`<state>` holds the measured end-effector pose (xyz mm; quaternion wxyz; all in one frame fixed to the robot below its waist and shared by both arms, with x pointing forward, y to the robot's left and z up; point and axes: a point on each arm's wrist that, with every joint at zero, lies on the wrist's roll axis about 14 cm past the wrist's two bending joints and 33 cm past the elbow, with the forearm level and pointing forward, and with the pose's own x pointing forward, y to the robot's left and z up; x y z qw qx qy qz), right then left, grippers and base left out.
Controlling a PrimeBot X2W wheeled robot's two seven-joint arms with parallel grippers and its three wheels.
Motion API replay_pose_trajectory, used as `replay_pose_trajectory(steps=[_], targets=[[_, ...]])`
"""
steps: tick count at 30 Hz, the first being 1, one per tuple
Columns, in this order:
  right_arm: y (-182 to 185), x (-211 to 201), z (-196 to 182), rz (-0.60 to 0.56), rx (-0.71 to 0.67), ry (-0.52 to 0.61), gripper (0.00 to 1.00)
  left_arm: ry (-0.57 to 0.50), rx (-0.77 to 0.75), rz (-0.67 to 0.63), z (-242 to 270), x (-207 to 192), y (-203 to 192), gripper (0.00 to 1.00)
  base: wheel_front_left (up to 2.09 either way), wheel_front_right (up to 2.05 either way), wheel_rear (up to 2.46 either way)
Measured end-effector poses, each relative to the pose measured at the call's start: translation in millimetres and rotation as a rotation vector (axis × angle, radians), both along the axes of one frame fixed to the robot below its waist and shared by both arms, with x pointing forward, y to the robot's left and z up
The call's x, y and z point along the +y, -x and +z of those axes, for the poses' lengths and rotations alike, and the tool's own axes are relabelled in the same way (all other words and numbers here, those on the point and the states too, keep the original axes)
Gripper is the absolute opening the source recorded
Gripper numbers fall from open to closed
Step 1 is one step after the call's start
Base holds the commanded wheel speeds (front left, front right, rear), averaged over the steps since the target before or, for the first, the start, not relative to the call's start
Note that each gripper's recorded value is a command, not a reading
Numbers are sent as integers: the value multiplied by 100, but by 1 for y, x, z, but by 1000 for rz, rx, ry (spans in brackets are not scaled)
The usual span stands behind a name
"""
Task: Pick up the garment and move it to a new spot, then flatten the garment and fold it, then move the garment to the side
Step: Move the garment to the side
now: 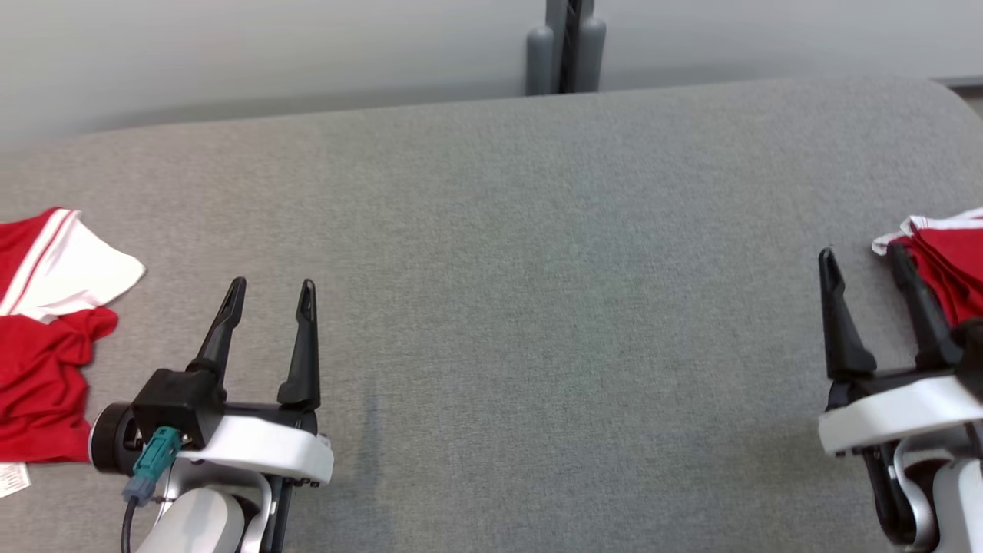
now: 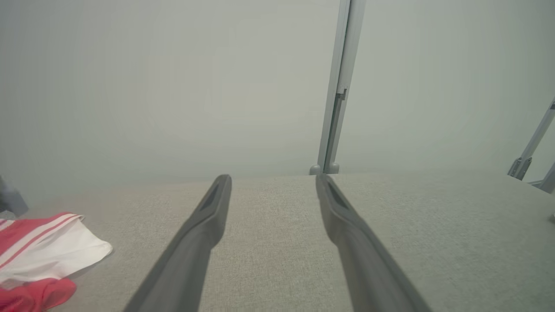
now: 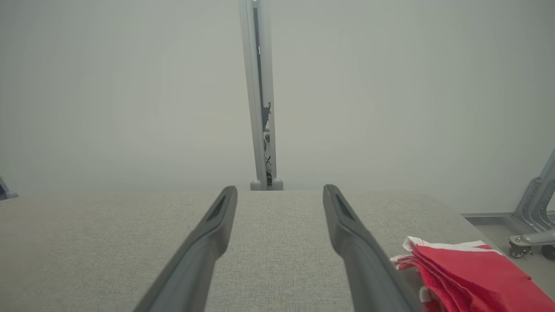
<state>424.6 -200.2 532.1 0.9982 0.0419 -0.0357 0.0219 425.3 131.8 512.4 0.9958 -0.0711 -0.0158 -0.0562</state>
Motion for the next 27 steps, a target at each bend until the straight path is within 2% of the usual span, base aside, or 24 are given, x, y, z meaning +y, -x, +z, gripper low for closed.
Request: replay_pose_trajectory(steps=[11,27], targets=[[32,12,-2,18,34,0,100,-22,-7,95,10,40,38,100,0,0,0],[67,12,2,10,49,17,100,-45,43,96,3,46,74,100,0,0,0]])
